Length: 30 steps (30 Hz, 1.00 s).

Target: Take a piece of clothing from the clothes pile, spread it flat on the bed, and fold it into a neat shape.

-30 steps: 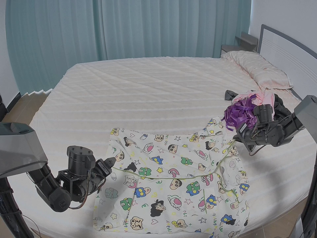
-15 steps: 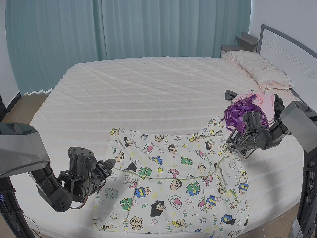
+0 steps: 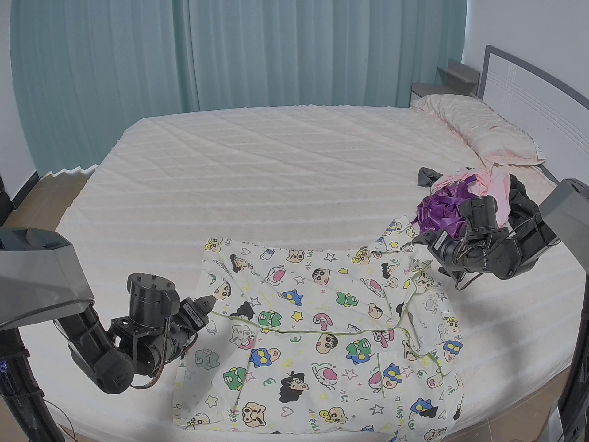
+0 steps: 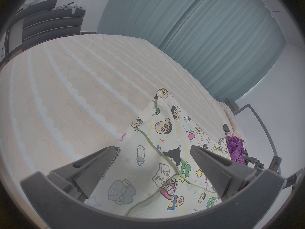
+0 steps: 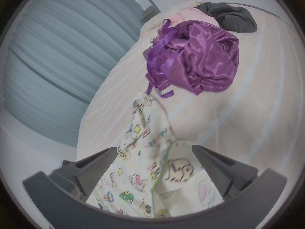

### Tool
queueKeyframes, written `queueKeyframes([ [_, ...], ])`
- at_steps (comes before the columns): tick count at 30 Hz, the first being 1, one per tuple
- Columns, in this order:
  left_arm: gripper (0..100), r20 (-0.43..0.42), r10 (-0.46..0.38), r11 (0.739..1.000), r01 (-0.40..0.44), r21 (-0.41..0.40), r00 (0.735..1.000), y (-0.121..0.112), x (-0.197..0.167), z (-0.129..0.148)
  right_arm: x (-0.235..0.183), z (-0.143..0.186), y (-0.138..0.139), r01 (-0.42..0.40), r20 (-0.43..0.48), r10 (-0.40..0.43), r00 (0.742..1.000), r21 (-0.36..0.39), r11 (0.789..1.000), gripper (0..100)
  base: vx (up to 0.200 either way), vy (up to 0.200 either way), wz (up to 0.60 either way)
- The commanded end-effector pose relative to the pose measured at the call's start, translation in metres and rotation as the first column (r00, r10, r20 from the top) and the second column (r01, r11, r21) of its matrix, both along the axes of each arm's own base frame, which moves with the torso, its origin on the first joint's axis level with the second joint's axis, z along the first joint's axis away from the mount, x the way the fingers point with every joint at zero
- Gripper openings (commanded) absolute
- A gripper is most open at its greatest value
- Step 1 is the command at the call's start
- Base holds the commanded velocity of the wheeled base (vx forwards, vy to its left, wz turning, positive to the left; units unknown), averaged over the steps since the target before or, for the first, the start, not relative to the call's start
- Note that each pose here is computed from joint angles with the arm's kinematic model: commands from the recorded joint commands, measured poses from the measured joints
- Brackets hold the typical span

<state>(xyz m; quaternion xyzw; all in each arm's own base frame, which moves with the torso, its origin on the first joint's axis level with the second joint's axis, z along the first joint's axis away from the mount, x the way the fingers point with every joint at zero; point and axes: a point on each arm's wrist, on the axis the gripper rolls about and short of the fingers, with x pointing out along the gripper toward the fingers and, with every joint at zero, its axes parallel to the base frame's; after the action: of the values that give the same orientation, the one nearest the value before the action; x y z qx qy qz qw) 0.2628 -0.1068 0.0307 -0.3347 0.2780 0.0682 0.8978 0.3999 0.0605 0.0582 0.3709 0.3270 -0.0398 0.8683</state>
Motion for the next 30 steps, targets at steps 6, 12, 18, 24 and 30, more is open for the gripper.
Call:
queueKeyframes([
  [6, 100, 0.002, -0.002, 1.000, 0.002, -0.001, 1.000, -0.001, -0.001, 0.001, -0.044, 0.006, 0.047, -0.142, -0.013, 0.142, 0.990, -0.010, 0.990, 100, 0.000, 0.000, 0.00],
  [12, 100, -0.002, -0.004, 1.000, 0.004, 0.001, 1.000, -0.001, -0.001, -0.001, -0.054, -0.001, 0.062, -0.190, -0.037, 0.190, 0.981, -0.017, 0.982, 100, 0.000, 0.000, 0.00],
  [18, 100, -0.003, -0.004, 1.000, 0.004, 0.002, 1.000, -0.001, -0.001, -0.001, -0.057, -0.008, 0.079, -0.242, -0.057, 0.241, 0.969, -0.026, 0.970, 100, 0.000, 0.000, 0.00],
  [24, 100, -0.002, -0.001, 1.000, 0.001, 0.001, 1.000, -0.001, 0.000, -0.001, -0.045, -0.019, 0.089, -0.258, -0.072, 0.255, 0.964, -0.027, 0.966, 100, 0.000, 0.000, 0.00],
  [30, 100, -0.010, 0.001, 1.000, -0.001, 0.005, 1.000, 0.000, 0.001, -0.004, -0.023, -0.033, 0.099, -0.251, -0.072, 0.250, 0.966, -0.014, 0.968, 100, 0.000, 0.000, 0.00],
])
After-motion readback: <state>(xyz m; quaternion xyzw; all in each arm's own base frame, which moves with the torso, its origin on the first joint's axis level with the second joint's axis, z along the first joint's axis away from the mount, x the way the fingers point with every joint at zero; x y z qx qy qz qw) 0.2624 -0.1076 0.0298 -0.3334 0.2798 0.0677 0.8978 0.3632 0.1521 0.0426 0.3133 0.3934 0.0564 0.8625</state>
